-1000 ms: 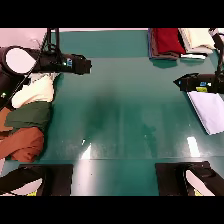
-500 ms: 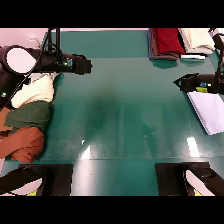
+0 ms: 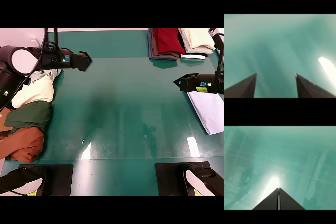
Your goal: Fold the shirts.
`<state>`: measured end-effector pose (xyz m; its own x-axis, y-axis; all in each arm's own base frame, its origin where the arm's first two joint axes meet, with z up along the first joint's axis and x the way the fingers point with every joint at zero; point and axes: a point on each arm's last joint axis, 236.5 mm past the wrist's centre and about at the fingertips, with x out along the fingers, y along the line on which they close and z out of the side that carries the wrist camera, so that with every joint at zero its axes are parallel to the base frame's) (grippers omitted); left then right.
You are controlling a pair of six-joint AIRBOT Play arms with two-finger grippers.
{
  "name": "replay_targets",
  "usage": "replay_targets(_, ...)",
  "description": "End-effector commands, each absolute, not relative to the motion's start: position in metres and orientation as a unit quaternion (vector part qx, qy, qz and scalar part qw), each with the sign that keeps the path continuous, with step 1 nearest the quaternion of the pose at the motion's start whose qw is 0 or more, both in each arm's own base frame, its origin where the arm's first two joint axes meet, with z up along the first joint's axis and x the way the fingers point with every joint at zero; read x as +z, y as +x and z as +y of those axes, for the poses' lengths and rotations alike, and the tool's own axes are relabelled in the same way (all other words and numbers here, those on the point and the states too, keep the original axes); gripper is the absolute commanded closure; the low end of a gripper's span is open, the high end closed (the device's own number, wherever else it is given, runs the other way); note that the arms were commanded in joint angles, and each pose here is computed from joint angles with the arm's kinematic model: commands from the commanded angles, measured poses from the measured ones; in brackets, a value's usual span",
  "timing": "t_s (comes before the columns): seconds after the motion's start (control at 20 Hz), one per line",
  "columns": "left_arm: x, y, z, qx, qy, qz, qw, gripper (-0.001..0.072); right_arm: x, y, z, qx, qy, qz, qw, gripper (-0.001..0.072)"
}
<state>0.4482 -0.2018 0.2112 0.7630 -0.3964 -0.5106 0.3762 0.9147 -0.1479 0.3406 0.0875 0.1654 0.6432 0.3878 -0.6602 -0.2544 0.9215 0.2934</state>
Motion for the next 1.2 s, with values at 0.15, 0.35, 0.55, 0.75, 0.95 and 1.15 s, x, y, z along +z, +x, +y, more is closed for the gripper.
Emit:
replay_targets(0.15, 0.121, 0.529, -0.036, 0.004, -0.016, 0.335, 0.942, 0.0134, 0.166, 0.341, 0.087, 0.178, 0.086, 0.383, 0.902, 0.0694)
replay_targets(0.35, 0.043, 0.554, 0.035, 0.075, -0.060, 0.376, 0.922, 0.0134, 0.165, 0.340, 0.087, 0.178, 0.086, 0.383, 0.902, 0.0694)
replay_targets(0.55, -0.007, 0.572, 0.061, 0.091, -0.069, 0.381, 0.917, 0.0135, 0.165, 0.340, 0.087, 0.178, 0.086, 0.383, 0.902, 0.0694)
replay_targets(0.75, -0.014, 0.590, 0.059, 0.085, -0.072, 0.351, 0.930, 0.0136, 0.165, 0.340, 0.087, 0.178, 0.086, 0.384, 0.902, 0.0693)
replay_targets(0.95, -0.014, 0.596, 0.059, 0.085, -0.082, 0.337, 0.934, 0.0366, 0.160, 0.341, 0.088, 0.179, 0.087, 0.393, 0.898, 0.0694)
replay_targets(1.15, 0.018, 0.601, 0.057, 0.088, -0.103, 0.337, 0.932, 0.0684, 0.152, 0.344, 0.089, 0.179, 0.090, 0.404, 0.892, 0.0694)
